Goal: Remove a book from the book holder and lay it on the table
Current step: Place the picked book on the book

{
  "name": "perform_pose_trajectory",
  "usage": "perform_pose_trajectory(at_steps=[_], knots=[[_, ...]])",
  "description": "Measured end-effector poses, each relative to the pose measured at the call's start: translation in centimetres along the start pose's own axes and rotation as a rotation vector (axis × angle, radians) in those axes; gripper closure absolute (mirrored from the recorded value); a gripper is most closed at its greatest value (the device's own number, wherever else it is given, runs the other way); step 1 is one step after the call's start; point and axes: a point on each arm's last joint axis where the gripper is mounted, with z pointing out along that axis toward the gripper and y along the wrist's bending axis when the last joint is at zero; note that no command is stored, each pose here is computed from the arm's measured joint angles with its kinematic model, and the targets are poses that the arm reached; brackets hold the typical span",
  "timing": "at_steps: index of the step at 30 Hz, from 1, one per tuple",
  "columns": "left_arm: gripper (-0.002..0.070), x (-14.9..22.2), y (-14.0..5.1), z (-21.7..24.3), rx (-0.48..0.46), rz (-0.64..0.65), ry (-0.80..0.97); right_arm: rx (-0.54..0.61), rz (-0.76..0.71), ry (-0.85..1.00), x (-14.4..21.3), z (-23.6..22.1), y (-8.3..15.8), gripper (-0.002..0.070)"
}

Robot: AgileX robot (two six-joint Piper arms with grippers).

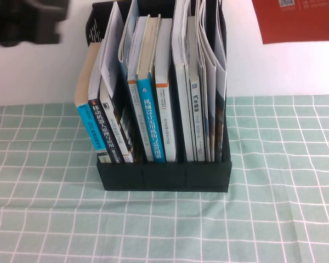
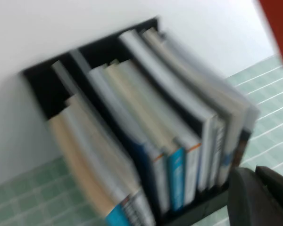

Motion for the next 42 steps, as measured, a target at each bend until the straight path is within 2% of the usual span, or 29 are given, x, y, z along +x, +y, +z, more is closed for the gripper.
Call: perform_pose_trajectory(at_steps=[7, 12, 19, 27, 33, 37, 42], knots=[[0.0678, 2.1, 1.4, -3.1, -0.138, -0.065, 0.060, -0.213, -0.009, -0.076, -0.7, -0.2, 1.9, 0.0659], [0.0678, 5.9, 2.4, -4.8, -0.225, -0.171, 0.033, -0.360, -0.031, -0.054, -0.4, -0.6, 3.2, 0.0659], [0.0678, 12.1, 2.9, -5.5, -0.242, -0.263, -0.048, -0.612, -0.069, 0.122, 1.6, -1.2, 5.2, 0.0659], [0.0678, 18.8, 3.7, -4.6, -0.308, -0.334, -0.028, -0.851, -0.160, 0.468, 7.7, 0.2, 7.8, 0.0659], [0.0678, 20.6, 4.2, -4.7, -0.351, -0.387, -0.061, -1.017, -0.305, 0.630, 14.0, 2.7, 12.4, 0.0659], [0.0677, 20.6, 4.2, -4.7, -0.346, -0.395, -0.077, -1.055, -0.439, 0.694, 18.3, 4.1, 14.5, 0.0659], [0.0678, 20.2, 4.0, -4.7, -0.319, -0.394, -0.119, -1.035, -0.553, 0.659, 20.6, 5.4, 14.9, 0.0660]])
